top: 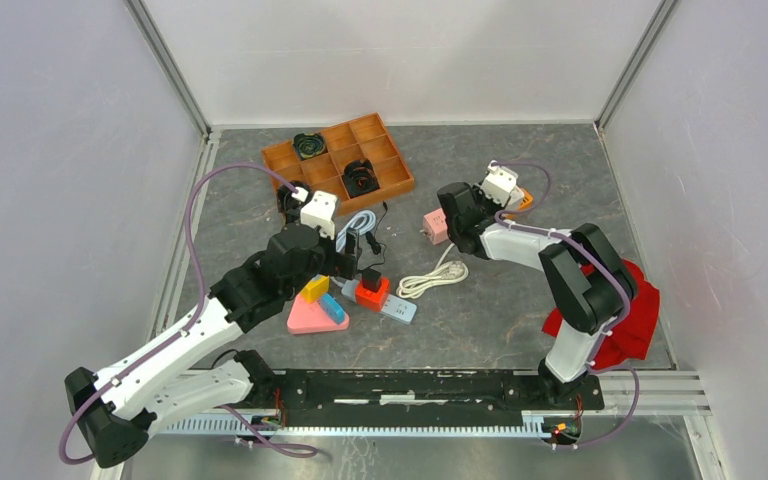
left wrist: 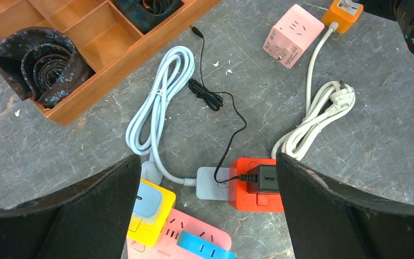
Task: Insert the plug
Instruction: Insert the plug into the socket.
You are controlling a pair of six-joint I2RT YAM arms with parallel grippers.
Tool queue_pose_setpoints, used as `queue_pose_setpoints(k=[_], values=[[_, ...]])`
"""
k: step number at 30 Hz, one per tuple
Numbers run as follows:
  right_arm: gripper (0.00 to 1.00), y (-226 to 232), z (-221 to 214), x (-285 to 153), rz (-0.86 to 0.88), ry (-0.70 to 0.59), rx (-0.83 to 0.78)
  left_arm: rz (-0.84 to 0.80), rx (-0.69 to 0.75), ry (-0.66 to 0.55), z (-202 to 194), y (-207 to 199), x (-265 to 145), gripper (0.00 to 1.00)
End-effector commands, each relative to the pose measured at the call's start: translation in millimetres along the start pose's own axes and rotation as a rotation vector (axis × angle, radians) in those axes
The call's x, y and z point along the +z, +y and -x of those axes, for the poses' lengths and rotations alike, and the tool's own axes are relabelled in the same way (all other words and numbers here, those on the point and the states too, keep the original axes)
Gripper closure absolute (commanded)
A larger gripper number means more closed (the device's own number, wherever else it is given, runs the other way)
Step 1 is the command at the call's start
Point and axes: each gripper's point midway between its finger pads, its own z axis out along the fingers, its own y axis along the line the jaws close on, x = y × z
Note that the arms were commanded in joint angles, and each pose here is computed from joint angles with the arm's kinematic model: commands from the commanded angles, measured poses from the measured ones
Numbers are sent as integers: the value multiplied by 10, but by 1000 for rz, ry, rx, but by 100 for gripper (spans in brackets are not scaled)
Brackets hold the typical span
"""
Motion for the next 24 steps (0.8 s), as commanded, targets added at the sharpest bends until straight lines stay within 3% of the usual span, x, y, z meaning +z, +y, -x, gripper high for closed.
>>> queue_pose_setpoints(k=[1, 24], values=[[100, 28, 147, 47, -48, -57, 55, 9, 41, -48, 109, 30, -8, 0], [100, -54, 122, 66, -160, -70, 121, 12, 34, -47, 95, 38, -9, 0]])
